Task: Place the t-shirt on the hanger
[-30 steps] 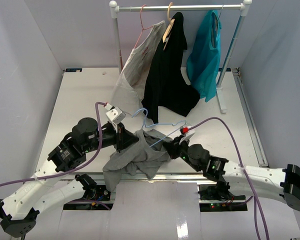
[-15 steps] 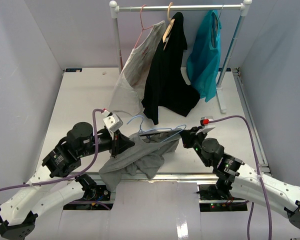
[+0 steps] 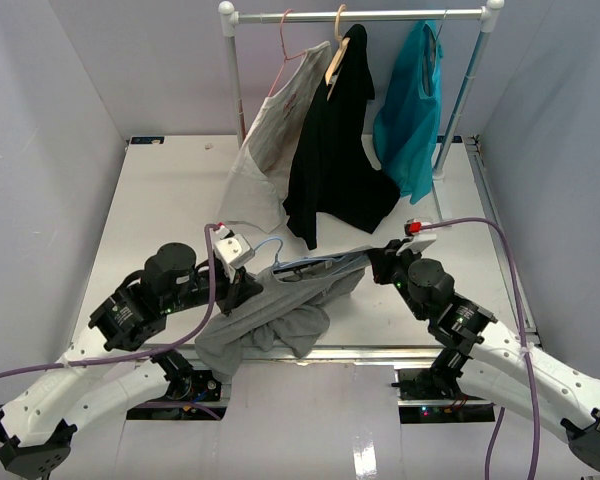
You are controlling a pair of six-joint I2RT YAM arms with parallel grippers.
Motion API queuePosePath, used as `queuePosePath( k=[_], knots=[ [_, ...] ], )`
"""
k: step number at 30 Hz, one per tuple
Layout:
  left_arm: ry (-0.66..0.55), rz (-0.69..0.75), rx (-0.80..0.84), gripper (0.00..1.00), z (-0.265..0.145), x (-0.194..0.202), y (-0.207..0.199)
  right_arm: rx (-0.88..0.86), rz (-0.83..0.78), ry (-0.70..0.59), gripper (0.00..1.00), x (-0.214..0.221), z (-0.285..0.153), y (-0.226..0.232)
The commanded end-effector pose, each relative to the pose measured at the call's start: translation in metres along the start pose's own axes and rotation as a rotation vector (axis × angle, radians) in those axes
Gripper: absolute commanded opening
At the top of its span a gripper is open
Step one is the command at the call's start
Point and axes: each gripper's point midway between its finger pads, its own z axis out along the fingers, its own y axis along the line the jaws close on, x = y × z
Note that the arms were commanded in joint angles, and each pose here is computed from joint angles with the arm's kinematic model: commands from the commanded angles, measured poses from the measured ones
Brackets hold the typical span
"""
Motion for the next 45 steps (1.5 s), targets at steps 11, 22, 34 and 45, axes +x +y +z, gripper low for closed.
queuePosePath(
  k=[11, 22, 34, 45],
  knots=[
    [0.018, 0.002, 0.057, 0.00, 0.022, -0.002, -0.004, -0.438, -0.218, 0.224, 0.08, -0.041, -0.017, 0.102],
    [0.020, -0.006, 0.102, 0.00, 0.034, 0.002, -0.009, -0.539, -0.243, 0.269, 0.08, -0.032, -0.039, 0.140],
    [-0.037, -0.015, 0.284, 0.00, 0.022, -0.016, -0.043, -0.632, -0.352, 0.167, 0.44, -0.074, -0.073, 0.138],
    [-0.058, -0.025, 0.330, 0.00, 0.020, -0.025, -0.051, -1.003, -0.442, 0.157, 0.58, -0.056, -0.084, 0.196]
  ],
)
